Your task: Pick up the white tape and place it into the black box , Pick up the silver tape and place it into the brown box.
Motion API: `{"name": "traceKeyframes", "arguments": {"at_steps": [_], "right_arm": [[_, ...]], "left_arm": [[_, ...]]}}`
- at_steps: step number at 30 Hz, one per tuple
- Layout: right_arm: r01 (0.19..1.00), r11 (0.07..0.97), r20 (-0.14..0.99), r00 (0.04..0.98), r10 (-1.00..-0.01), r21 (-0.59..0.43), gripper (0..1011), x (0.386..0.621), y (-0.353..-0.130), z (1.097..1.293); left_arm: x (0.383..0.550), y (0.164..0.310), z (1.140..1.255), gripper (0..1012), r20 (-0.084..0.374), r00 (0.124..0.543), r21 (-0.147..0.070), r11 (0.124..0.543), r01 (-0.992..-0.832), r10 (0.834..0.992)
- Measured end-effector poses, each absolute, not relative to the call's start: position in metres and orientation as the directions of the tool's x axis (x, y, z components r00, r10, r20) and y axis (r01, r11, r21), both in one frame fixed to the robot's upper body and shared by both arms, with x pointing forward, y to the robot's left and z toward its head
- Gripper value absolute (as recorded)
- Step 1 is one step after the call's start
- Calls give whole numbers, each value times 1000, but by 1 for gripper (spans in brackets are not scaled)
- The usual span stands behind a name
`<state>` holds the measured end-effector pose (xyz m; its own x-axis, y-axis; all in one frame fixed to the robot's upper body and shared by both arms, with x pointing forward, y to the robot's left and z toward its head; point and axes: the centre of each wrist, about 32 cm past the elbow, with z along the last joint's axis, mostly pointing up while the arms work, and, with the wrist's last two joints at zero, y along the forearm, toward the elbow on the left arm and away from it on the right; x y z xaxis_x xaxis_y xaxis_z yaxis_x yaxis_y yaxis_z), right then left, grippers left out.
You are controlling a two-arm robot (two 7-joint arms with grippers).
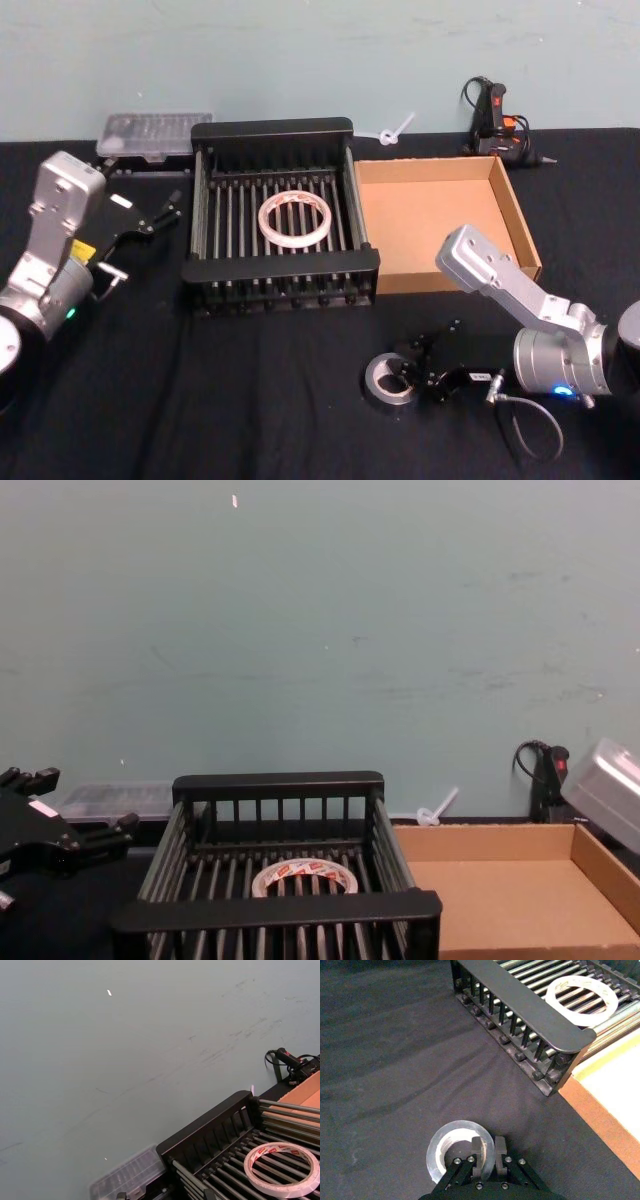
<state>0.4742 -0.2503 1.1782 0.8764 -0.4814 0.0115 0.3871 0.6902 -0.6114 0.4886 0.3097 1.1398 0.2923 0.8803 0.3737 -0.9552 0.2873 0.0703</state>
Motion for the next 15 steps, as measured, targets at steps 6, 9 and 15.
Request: {"name": "traceKeyframes", "arguments": {"at_steps": [6, 9, 15], "right_arm": [[387, 690, 11, 876, -481, -611, 158, 474, -250, 1178], [387, 690, 12, 876, -481, -611, 158, 474, -250, 1178], [391, 689, 13, 875, -485, -610, 158, 474, -251, 1179]], "left_arm": [[489, 310, 1140, 1001, 374, 292, 70, 287, -955, 880], [489, 310, 1140, 1001, 374, 292, 70, 287, -955, 880], [489, 310, 1140, 1001, 374, 292, 70, 287, -955, 880]]}}
